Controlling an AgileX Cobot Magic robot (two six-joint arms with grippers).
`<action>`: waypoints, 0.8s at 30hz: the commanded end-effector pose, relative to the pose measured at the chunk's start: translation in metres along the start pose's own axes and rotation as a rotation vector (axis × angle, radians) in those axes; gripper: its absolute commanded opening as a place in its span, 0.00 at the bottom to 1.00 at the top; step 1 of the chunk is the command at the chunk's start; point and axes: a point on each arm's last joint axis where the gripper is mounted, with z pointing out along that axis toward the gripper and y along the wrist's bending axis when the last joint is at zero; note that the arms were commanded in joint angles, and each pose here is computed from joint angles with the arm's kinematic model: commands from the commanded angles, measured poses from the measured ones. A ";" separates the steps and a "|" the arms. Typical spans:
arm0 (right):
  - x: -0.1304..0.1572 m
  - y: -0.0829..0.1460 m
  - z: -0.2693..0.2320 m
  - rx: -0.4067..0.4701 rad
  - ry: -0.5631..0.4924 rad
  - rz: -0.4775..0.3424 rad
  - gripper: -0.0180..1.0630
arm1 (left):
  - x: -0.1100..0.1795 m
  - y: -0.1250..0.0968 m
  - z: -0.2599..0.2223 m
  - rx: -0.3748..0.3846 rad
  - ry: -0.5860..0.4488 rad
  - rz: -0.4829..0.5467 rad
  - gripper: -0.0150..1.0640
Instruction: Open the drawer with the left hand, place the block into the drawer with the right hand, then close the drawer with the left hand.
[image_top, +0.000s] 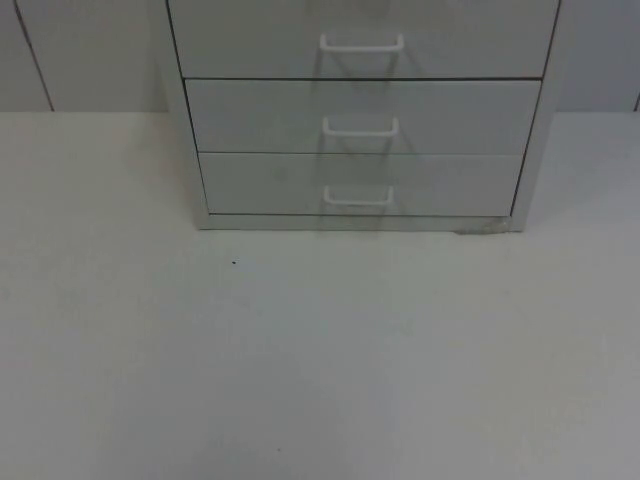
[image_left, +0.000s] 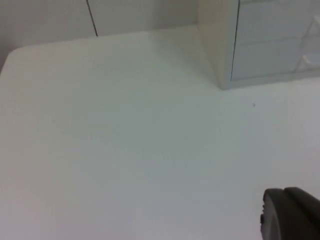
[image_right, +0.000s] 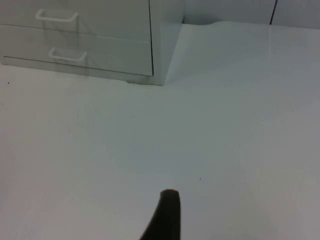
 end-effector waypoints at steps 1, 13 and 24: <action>0.002 0.000 0.002 -0.002 0.007 -0.001 0.71 | 0.003 0.001 0.001 -0.005 0.014 0.004 0.01; 0.002 0.000 0.002 -0.002 0.007 -0.001 0.71 | 0.003 0.001 0.001 -0.009 0.013 -0.001 0.03; 0.002 0.000 0.002 0.000 0.007 0.003 0.99 | 0.003 0.007 0.001 -0.075 0.014 -0.087 0.69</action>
